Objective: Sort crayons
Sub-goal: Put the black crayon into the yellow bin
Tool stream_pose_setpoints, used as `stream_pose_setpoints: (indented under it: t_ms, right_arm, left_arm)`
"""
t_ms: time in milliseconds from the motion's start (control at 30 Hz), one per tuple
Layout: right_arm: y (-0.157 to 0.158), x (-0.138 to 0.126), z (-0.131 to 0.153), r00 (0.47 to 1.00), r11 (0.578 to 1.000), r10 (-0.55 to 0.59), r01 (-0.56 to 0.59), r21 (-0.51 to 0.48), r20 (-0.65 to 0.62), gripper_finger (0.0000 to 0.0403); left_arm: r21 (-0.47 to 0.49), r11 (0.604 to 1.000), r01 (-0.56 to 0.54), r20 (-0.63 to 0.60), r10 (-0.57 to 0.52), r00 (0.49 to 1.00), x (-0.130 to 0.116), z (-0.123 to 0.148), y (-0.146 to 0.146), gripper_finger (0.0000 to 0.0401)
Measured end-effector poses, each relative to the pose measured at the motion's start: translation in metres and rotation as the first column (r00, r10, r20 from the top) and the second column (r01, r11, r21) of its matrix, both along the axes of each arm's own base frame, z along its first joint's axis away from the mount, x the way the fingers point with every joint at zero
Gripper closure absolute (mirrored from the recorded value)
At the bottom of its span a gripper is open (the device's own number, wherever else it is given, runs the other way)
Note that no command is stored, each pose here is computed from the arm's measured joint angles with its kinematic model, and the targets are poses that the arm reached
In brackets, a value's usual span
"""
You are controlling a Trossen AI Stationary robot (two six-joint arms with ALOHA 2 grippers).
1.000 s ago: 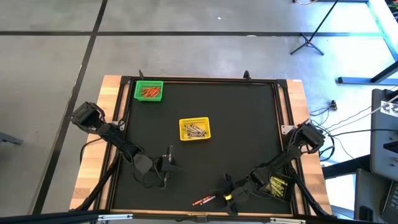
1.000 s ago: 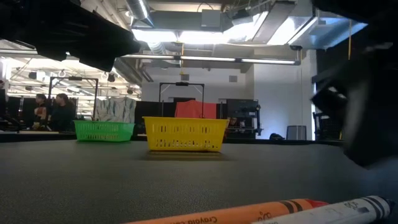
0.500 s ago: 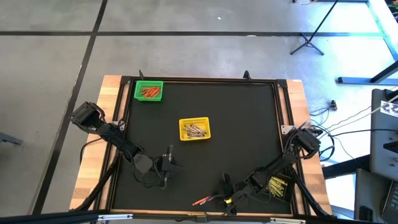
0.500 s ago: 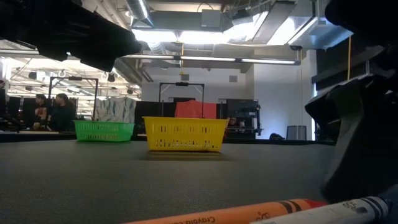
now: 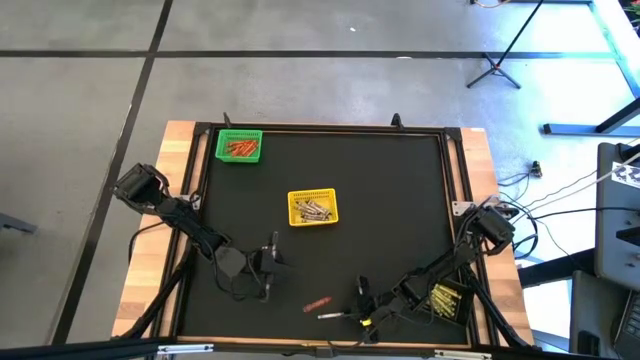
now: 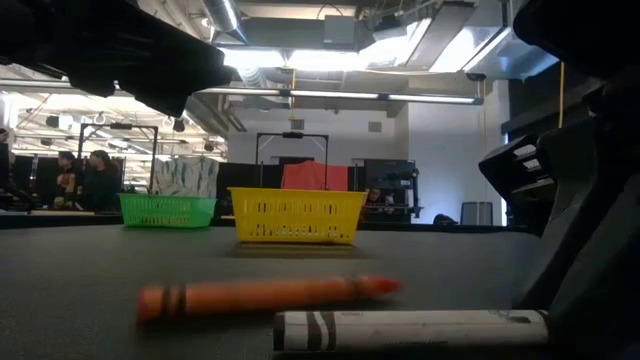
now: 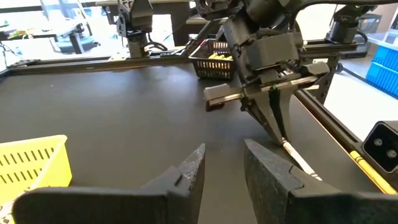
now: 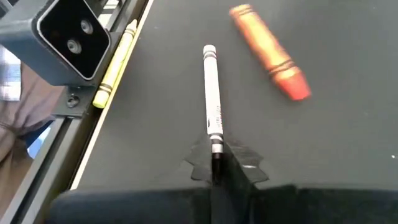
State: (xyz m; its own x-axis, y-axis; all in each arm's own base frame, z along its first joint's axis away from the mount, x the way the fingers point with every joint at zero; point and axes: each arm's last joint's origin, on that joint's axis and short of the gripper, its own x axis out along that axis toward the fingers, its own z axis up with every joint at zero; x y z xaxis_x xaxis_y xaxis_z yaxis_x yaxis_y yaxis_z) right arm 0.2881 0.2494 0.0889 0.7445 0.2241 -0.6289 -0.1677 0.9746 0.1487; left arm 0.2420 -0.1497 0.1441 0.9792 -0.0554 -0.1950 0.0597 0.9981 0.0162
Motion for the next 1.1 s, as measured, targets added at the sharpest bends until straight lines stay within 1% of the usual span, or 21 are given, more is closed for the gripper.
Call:
stream_pose_setpoints:
  t_ms: [33,100,233,300,533,633,700,767,833,1000,1100]
  right_arm:
    - [0.000,0.000,0.000,1.000,1.000,0.000,0.000,-0.001,0.000,0.0388]
    - [0.000,0.000,0.000,1.000,1.000,-0.002,0.002,-0.001,0.001,0.0393]
    - [0.000,0.000,0.000,1.000,1.000,0.002,-0.002,0.009,0.001,0.0373]
    - [0.000,0.000,0.000,1.000,1.000,0.001,-0.001,0.010,0.001,0.0370]
    - [-0.001,0.000,0.006,1.000,1.000,0.005,-0.005,-0.004,0.019,0.0395]
    - [-0.002,-0.001,0.011,1.000,1.000,0.000,0.001,-0.012,0.026,0.0393]
    - [-0.002,-0.001,0.014,0.999,1.000,-0.012,0.013,-0.012,0.041,0.0388]
    - [-0.002,-0.001,0.017,0.999,1.000,-0.018,0.019,-0.010,0.049,0.0387]
    - [-0.002,-0.001,0.017,0.998,1.000,-0.019,0.020,-0.009,0.052,0.0390]
    - [-0.005,0.002,0.018,0.997,0.999,-0.040,0.041,-0.012,0.061,0.0393]
    - [-0.009,0.005,0.018,0.997,0.998,-0.054,0.055,-0.011,0.063,0.0389]
  left_arm:
    - [0.000,1.000,0.000,0.000,0.000,1.000,0.000,0.000,0.000,0.0307]
    - [0.000,1.000,0.000,-0.001,0.000,1.000,0.000,0.000,0.000,0.0307]
    - [0.001,1.000,-0.008,0.000,0.008,1.000,0.001,0.000,0.002,0.0307]
    - [0.000,1.000,-0.008,-0.001,0.008,1.000,0.001,0.000,0.002,0.0307]
    - [0.011,1.000,-0.007,-0.016,0.008,1.000,0.001,-0.002,0.002,0.0307]
    - [0.048,0.996,-0.069,-0.045,0.071,0.996,0.000,-0.006,0.005,0.0307]
    - [0.051,0.992,-0.113,-0.065,0.116,0.991,-0.001,-0.009,0.006,0.0307]
    - [0.036,0.990,-0.137,-0.102,0.140,0.985,-0.001,-0.013,0.009,0.0307]
    - [0.014,0.986,-0.166,-0.167,0.166,0.972,-0.002,-0.019,0.013,0.0307]
    - [-0.023,0.964,-0.264,-0.316,0.243,0.917,-0.007,-0.035,0.024,0.0307]
    - [-0.035,0.951,-0.308,-0.370,0.273,0.888,-0.010,-0.040,0.027,0.0307]
